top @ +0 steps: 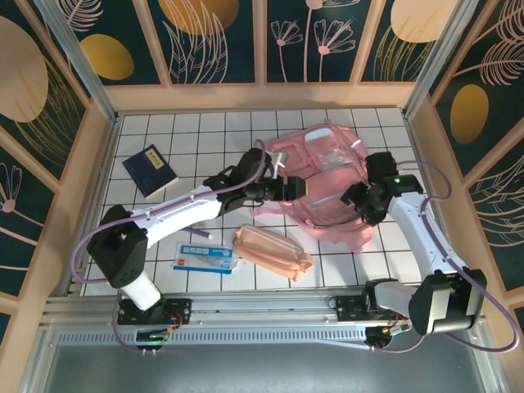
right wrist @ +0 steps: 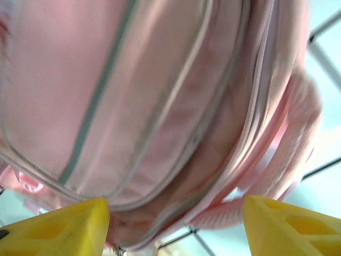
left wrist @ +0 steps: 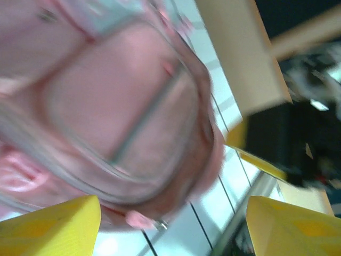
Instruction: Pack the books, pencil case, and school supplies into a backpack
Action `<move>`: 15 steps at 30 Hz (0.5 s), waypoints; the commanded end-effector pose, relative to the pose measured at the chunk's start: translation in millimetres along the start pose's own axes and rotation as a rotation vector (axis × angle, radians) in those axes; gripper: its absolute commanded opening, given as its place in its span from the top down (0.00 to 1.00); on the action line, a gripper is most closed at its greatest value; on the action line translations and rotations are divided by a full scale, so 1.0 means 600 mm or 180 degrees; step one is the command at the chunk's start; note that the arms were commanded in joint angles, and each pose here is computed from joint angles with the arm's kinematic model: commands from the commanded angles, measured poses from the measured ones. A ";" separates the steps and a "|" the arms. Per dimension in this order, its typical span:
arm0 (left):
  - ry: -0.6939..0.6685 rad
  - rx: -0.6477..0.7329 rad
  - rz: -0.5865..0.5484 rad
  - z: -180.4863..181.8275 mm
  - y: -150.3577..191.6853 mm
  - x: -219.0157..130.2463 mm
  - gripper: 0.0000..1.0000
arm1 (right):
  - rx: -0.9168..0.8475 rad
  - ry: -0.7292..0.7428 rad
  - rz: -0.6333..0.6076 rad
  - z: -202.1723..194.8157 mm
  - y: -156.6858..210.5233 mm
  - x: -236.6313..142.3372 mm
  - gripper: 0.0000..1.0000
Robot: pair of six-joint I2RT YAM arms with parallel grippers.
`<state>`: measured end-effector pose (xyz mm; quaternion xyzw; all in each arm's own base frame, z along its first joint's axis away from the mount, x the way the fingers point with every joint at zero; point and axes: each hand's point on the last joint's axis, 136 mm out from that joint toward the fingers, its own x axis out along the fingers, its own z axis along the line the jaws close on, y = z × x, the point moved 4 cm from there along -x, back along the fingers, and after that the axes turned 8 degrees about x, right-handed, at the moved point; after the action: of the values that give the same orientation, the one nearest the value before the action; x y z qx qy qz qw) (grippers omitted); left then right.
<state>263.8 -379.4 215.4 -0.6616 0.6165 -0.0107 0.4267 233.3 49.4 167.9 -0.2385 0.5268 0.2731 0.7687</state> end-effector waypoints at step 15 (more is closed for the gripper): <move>-0.0159 -0.0137 0.0958 0.046 0.103 0.106 0.36 | 0.1065 -0.0014 0.0739 0.009 0.077 0.081 0.49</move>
<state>241.2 -407.7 123.3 -0.5580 0.7039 0.0835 0.4314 216.7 93.1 124.1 -0.0624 0.5844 0.2881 0.7561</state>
